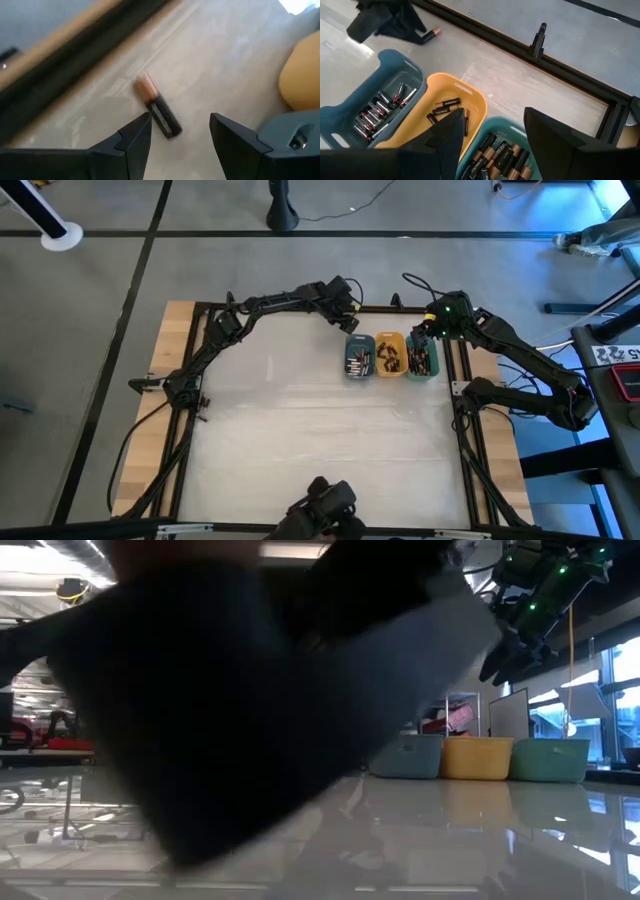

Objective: Sort batteries
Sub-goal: Put the black battery into the green bin

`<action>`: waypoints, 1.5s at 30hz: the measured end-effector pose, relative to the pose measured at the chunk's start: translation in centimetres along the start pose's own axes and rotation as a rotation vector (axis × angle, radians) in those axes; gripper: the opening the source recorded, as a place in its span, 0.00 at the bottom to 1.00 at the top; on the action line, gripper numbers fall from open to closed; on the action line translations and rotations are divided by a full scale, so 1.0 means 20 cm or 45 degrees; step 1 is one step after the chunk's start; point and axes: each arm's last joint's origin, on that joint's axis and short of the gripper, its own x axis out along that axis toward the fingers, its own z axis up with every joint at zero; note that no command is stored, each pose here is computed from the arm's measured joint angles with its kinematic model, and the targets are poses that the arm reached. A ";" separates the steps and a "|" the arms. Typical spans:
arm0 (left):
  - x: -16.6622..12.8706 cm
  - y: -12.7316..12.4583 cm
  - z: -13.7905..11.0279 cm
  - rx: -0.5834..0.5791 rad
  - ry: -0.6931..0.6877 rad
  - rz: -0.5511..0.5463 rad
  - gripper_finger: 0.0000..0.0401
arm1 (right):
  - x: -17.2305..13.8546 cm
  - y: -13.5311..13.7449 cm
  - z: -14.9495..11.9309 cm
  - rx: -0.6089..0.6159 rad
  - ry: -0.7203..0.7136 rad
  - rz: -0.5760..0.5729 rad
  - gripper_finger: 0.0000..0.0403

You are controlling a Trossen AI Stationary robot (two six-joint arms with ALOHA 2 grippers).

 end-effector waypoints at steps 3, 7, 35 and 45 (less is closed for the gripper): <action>-0.03 0.02 0.04 -0.004 -0.049 -0.031 0.48 | 0.00 0.00 -0.01 -0.001 0.032 -0.005 0.51; -0.11 0.05 0.10 -0.022 -0.083 -0.074 0.48 | 0.00 0.00 -0.03 -0.007 0.069 -0.011 0.51; -0.08 0.16 0.10 -0.189 -0.002 -0.078 0.01 | 0.00 0.00 -0.01 -0.034 0.040 -0.005 0.51; -0.09 0.19 0.10 -0.130 0.030 -0.147 0.00 | 0.00 0.00 -0.01 -0.026 0.040 -0.003 0.51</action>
